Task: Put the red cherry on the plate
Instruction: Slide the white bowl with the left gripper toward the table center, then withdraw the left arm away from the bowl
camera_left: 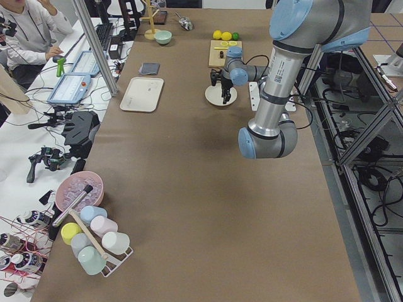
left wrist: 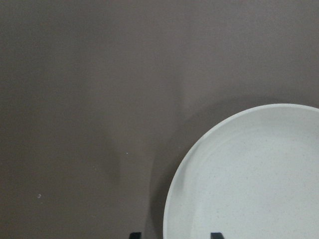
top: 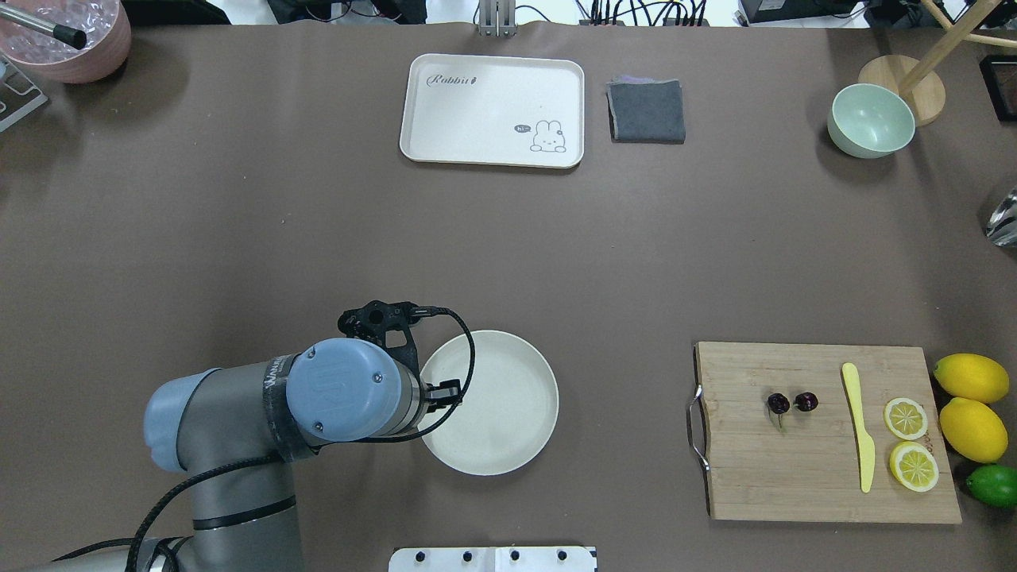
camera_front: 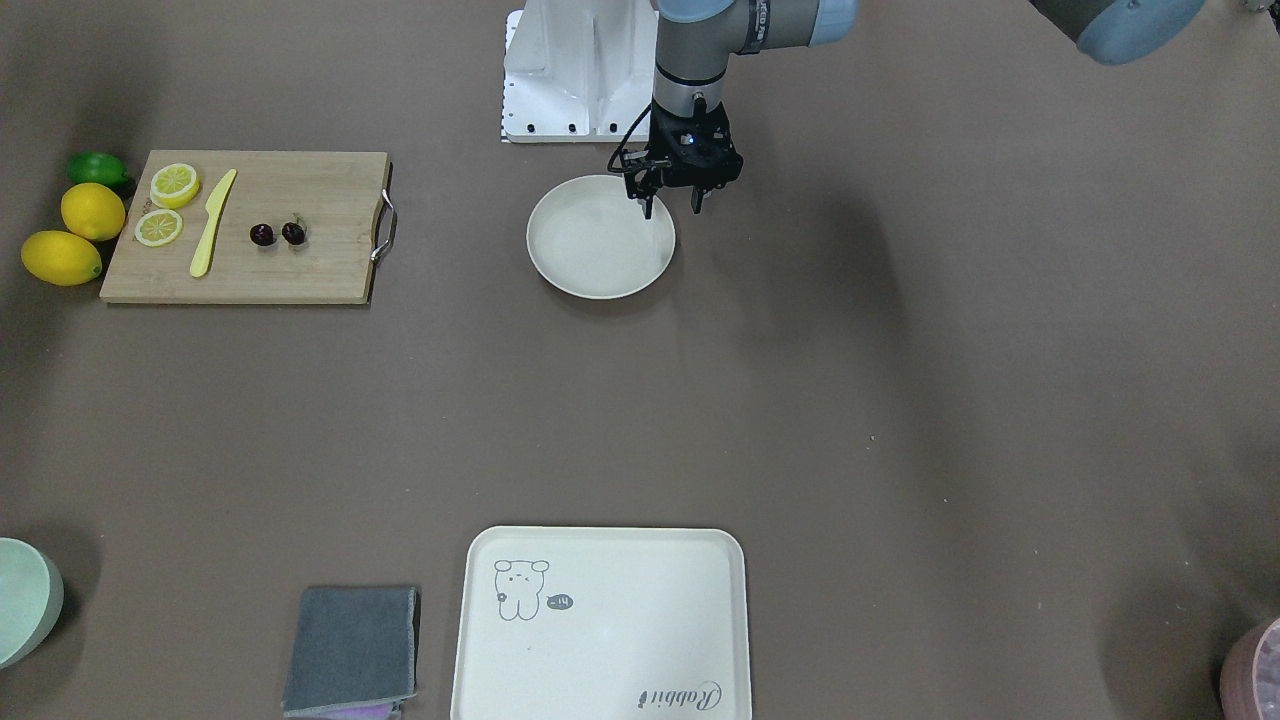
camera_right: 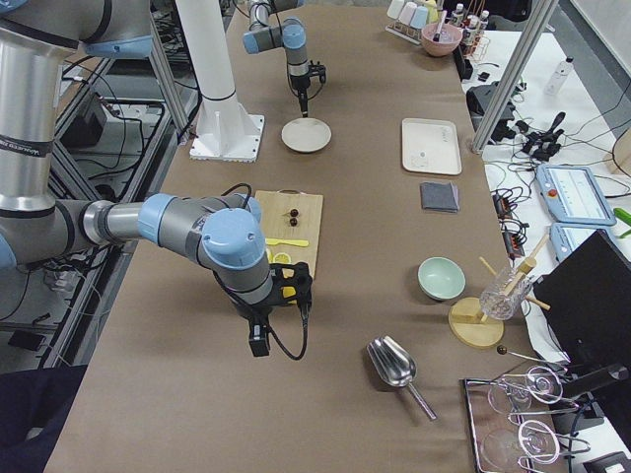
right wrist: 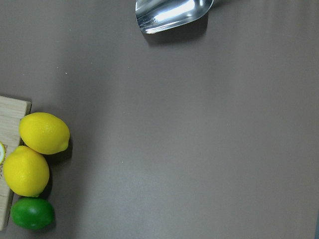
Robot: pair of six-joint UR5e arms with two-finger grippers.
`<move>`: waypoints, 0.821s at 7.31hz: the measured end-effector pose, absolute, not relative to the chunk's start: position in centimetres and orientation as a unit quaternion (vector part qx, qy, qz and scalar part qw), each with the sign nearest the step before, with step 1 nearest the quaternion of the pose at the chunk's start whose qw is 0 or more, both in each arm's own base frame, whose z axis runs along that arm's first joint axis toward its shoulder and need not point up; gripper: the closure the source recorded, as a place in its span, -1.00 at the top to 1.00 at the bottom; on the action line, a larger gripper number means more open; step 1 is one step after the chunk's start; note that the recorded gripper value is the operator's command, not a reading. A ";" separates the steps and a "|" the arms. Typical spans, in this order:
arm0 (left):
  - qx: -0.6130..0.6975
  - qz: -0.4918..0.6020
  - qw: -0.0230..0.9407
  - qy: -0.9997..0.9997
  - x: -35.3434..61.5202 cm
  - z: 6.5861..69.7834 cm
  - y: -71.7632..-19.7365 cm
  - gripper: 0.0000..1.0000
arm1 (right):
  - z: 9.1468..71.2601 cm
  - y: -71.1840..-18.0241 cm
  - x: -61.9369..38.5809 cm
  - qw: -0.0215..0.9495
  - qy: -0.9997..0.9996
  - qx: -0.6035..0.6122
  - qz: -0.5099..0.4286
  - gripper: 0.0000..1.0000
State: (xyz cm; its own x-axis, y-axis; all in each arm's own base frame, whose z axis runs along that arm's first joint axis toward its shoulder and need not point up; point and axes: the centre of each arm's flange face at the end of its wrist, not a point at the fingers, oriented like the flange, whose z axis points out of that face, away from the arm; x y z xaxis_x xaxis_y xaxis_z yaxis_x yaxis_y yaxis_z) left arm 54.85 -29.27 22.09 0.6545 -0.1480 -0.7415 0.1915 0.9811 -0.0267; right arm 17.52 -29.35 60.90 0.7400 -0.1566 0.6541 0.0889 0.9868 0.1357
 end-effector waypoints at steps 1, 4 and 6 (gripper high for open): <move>0.029 -0.095 0.908 0.408 54.4 21.8 -29.6 0.94 | 60.9 -29.3 17.5 0.932 -0.354 0.048 -0.066 1.00; 0.048 -0.073 0.904 0.418 49.5 22.3 -31.2 0.94 | 60.8 -29.2 17.7 0.932 -0.354 0.050 -0.063 1.00; 0.047 -0.052 0.905 0.419 44.0 24.9 -34.3 0.94 | 60.7 -29.2 17.7 0.932 -0.354 0.051 -0.063 1.00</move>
